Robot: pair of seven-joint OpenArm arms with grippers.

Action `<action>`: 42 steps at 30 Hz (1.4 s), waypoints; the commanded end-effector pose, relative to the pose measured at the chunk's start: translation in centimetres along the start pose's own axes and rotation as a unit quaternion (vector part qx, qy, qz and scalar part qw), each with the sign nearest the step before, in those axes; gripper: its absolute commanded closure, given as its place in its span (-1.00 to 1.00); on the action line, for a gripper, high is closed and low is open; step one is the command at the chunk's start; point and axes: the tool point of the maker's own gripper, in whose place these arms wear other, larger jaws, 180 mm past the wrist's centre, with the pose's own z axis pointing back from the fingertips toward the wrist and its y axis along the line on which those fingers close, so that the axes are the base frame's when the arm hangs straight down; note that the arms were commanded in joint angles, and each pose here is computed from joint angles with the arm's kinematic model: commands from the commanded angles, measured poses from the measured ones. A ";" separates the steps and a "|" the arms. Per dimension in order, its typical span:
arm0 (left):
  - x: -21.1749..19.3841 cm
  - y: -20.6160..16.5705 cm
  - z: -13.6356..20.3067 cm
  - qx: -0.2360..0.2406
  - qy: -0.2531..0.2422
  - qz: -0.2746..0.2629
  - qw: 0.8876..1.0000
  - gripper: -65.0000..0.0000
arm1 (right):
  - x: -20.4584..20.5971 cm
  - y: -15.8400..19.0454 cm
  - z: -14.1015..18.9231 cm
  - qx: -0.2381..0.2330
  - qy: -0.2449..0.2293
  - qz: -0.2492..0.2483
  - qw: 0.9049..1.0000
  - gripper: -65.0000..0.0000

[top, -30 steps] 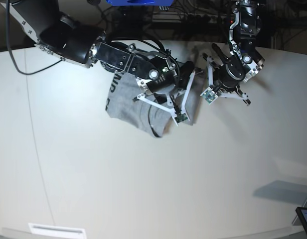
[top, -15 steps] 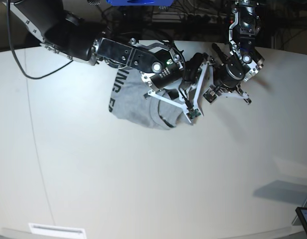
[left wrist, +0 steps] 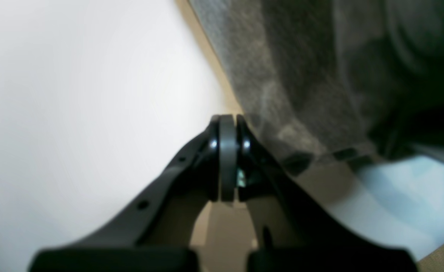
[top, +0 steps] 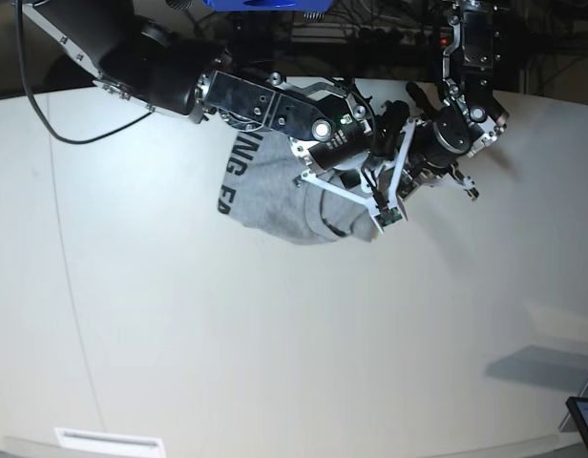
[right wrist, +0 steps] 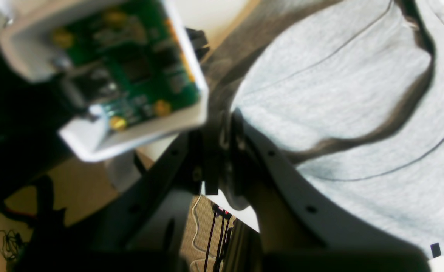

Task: Fold the T-shirt properly
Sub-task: 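Lift and fold the bundle's end with both grippers over itself, then release the bundle and pull the right gripper back along its side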

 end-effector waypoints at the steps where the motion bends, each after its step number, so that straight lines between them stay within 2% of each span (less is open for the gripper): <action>1: 0.8 0.6 0.4 0.010 -0.015 -0.001 1.000 1.00 | 1.5 0.8 0.6 0.009 -0.025 0.003 1.000 1.00; 8: 0.8 0.6 0.4 0.010 -0.016 -0.001 1.000 1.00 | 0.3 0.2 -0.3 0.000 -0.005 -0.004 1.000 1.00; 10: 0.9 0.7 0.4 0.011 -0.017 -0.002 1.000 1.00 | -0.2 -0.2 -0.8 -0.008 0.006 -0.007 1.000 0.92; 11: 0.9 0.7 0.4 0.011 -0.017 -0.002 1.000 1.00 | -0.3 -0.4 -1.1 -0.012 0.011 -0.008 1.000 0.80; 15: 1.0 0.7 0.5 0.011 -0.018 -0.002 1.000 1.00 | -0.4 -0.1 -0.9 -0.009 0.014 -0.006 1.000 0.09; 17: 0.9 0.6 0.5 0.011 -0.017 -0.002 1.000 1.00 | 0.0 0.4 -0.3 0.001 0.003 -0.004 1.000 -0.14; 18: 0.9 0.6 0.5 0.011 -0.017 -0.002 1.000 1.00 | 0.2 0.7 0.1 0.007 -0.005 -0.001 1.000 -0.17; 24: 0.9 0.7 0.5 0.011 -0.018 -0.002 1.000 1.00 | 1.9 3.1 3.7 0.059 -0.057 0.011 0.997 -0.11; 28: 0.9 0.7 0.5 0.012 -0.017 -0.002 1.000 1.00 | 2.2 2.7 3.8 0.053 -0.062 0.012 0.997 -0.11; 32: 0.0 1.0 1.3 0.019 -0.010 -0.005 1.000 1.00 | 2.1 -0.5 3.4 0.016 -0.061 0.015 0.998 -0.11; 38: -2.3 1.5 3.2 0.041 0.010 0.010 0.999 1.00 | 3.5 -8.3 3.8 -0.053 -0.077 -0.055 0.994 -0.11; 40: -3.7 1.2 3.6 0.040 0.025 0.019 0.999 1.00 | 3.5 -10.1 4.1 -0.069 -0.079 -0.066 0.992 -0.11; 42: -4.1 0.5 3.8 0.033 0.020 0.021 0.999 1.00 | 3.4 -11.2 4.2 -0.080 -0.079 -0.071 0.991 -0.10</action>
